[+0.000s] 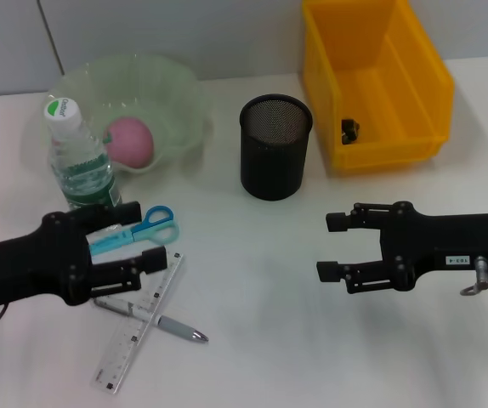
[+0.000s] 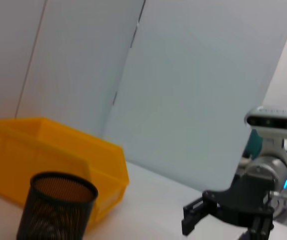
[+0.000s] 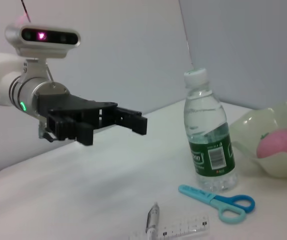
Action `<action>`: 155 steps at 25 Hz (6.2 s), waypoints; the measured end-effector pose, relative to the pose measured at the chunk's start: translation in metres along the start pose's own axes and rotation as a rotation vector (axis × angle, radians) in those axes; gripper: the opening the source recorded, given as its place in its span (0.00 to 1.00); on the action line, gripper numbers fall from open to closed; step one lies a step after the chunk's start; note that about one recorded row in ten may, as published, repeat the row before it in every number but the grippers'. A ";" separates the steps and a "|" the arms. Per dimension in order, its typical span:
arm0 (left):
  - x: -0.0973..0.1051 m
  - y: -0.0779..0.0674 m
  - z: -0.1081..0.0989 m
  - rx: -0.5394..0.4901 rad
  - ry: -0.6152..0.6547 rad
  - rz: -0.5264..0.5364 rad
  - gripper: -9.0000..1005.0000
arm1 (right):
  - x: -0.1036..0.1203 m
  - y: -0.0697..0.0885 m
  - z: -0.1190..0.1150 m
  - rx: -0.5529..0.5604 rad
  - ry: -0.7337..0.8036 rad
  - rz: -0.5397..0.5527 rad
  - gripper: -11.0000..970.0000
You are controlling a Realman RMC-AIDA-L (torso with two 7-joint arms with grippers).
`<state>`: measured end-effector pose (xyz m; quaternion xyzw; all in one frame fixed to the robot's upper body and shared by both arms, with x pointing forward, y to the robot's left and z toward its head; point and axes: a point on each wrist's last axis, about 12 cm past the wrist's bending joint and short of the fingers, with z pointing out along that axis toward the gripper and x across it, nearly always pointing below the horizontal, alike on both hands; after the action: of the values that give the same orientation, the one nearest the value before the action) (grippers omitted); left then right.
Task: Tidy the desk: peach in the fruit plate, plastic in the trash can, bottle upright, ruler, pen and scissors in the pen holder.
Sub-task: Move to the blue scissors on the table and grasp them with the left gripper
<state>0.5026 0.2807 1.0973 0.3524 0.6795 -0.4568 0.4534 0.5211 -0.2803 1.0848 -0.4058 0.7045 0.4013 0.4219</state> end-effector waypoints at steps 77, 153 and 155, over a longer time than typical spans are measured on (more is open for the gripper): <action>-0.006 0.065 0.013 -0.336 0.623 0.295 0.62 | 0.006 -0.004 -0.002 0.054 0.017 0.046 0.84; -0.002 0.082 0.025 -0.326 0.629 0.210 0.25 | 0.005 -0.006 -0.002 0.059 0.022 0.052 0.84; -0.002 0.082 0.025 -0.327 0.630 0.209 0.24 | 0.005 -0.006 -0.002 0.059 0.022 0.052 0.84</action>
<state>0.5840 0.2846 1.0701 0.4663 0.8099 -0.1627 0.3166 0.5249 -0.2854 1.0795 -0.3789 0.7309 0.3869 0.4154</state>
